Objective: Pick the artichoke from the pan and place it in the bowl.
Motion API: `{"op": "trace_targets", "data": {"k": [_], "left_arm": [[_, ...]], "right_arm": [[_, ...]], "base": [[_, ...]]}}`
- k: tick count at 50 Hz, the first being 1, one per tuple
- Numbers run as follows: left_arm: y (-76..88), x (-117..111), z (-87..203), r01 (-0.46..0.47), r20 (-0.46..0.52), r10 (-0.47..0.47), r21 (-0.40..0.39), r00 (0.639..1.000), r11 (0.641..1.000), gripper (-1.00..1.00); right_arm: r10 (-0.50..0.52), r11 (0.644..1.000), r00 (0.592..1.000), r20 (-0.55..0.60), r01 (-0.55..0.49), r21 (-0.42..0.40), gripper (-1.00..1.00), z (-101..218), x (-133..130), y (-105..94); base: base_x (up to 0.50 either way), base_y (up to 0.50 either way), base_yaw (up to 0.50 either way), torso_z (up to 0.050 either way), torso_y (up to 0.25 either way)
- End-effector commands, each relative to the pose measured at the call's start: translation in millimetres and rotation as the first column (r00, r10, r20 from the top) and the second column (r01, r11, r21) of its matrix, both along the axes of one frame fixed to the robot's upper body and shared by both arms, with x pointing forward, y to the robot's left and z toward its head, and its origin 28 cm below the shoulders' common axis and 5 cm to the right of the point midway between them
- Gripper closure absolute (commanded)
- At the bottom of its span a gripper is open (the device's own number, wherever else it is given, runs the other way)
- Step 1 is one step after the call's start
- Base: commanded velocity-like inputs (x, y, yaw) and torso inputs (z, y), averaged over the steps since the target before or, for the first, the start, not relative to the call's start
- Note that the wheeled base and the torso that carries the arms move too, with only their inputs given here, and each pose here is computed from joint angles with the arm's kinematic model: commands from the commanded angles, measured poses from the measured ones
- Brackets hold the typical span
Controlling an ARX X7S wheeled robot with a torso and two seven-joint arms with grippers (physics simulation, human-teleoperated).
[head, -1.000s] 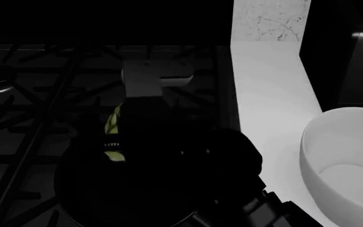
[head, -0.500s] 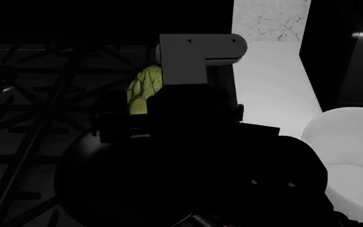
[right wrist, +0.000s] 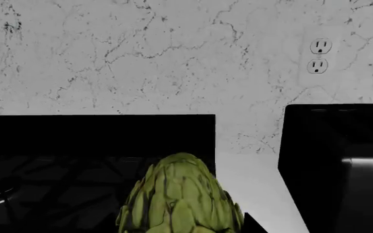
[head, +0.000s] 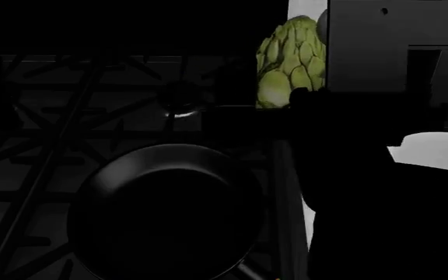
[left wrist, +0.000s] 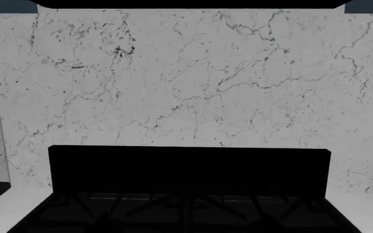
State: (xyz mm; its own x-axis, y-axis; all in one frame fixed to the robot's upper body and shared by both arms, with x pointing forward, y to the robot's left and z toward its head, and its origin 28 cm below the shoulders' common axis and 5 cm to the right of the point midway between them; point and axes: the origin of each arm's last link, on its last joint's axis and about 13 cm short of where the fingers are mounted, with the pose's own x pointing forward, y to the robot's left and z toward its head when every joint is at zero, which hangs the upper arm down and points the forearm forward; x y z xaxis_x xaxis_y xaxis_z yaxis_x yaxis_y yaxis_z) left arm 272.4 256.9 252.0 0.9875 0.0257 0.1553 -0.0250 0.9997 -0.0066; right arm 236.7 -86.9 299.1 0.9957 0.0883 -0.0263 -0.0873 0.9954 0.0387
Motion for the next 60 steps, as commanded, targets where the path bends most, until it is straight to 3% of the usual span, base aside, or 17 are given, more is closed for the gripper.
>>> {"op": "trace_targets", "data": {"k": [1,13,25,42,60], "left_arm": [[-2.0,2.9,-6.9,0.019,-0.010,-0.019,-0.028,1.000,0.999,-1.00],[-5.0,13.8,-10.7,0.034,-0.025,-0.034,-0.031,0.999,0.999,-1.00],[-6.6,20.5,-13.9,0.045,-0.031,-0.046,-0.036,0.998,0.998,-1.00],[-8.2,26.6,-18.2,0.054,-0.041,-0.055,-0.044,0.998,0.998,-1.00],[-9.6,27.0,-19.2,0.055,-0.046,-0.057,-0.043,0.997,0.998,-1.00]], "right_arm": [[-0.134,0.988,0.982,0.132,0.143,-0.062,1.00,8.4,-20.1,-28.4],[-0.321,0.940,0.937,0.136,0.333,-0.074,1.00,6.0,-28.5,-59.8],[-0.418,0.898,0.901,0.118,0.429,-0.100,1.00,-0.4,-33.8,-74.5],[-0.468,0.865,0.882,0.051,0.469,-0.180,1.00,-18.9,-28.2,-81.3],[-0.504,0.851,0.861,-0.065,0.483,-0.205,1.00,-50.2,-18.8,-93.0]], "base": [[0.00,0.00,0.00,0.000,0.000],[0.00,0.00,0.00,0.000,0.000],[0.00,0.00,0.00,0.000,0.000],[0.00,0.00,0.00,0.000,0.001],[0.00,0.00,0.00,0.000,0.000]]}}
